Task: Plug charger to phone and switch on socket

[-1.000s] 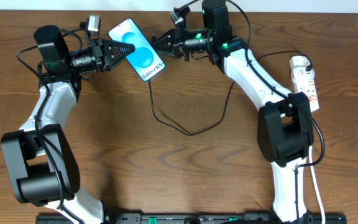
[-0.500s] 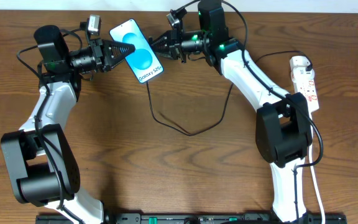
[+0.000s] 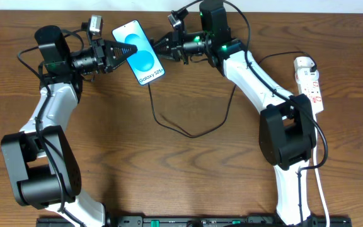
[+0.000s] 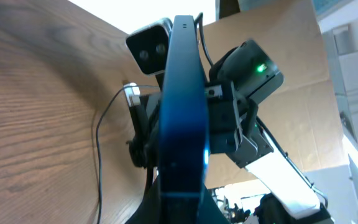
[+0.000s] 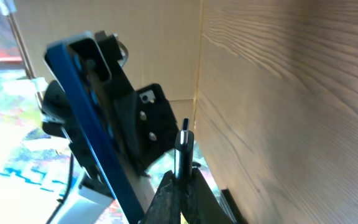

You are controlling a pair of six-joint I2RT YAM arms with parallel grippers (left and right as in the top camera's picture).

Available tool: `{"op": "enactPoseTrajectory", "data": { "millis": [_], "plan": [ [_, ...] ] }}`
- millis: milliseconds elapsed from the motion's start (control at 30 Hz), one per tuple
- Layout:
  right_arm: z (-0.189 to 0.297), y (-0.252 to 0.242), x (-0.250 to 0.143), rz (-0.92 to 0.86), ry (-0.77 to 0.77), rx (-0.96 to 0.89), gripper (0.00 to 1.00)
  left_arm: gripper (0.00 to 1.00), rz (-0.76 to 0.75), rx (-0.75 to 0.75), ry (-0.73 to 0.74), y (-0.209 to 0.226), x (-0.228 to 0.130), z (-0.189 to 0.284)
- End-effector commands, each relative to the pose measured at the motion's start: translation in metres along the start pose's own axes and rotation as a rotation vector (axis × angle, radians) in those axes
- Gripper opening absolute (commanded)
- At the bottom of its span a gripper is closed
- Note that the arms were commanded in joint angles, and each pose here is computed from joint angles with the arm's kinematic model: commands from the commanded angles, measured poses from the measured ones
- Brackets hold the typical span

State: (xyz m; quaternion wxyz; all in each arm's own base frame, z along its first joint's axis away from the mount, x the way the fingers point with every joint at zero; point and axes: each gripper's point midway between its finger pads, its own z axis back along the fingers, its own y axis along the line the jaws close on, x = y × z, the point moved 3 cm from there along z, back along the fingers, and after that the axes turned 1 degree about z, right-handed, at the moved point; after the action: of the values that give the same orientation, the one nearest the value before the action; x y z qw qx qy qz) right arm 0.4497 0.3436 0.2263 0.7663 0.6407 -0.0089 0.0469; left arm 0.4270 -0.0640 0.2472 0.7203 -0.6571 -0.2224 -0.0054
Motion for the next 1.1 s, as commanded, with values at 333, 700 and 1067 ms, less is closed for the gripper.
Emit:
{"op": "enactPoseTrajectory", "data": {
  "millis": [333,700,1067],
  "plan": [
    [0.023,-0.032,-0.041,0.272,0.162,-0.046,0.01,0.07,0.024,-0.035,0.013,-0.017,0.003,0.024],
    [0.001,-0.031,-0.092,0.493,0.322,0.029,0.01,0.07,0.004,-0.026,-0.015,-0.016,0.009,0.035],
    [0.008,-0.014,-0.114,0.609,0.396,0.020,0.01,0.07,-0.005,-0.026,-0.018,-0.017,0.009,0.036]
  ]
}}
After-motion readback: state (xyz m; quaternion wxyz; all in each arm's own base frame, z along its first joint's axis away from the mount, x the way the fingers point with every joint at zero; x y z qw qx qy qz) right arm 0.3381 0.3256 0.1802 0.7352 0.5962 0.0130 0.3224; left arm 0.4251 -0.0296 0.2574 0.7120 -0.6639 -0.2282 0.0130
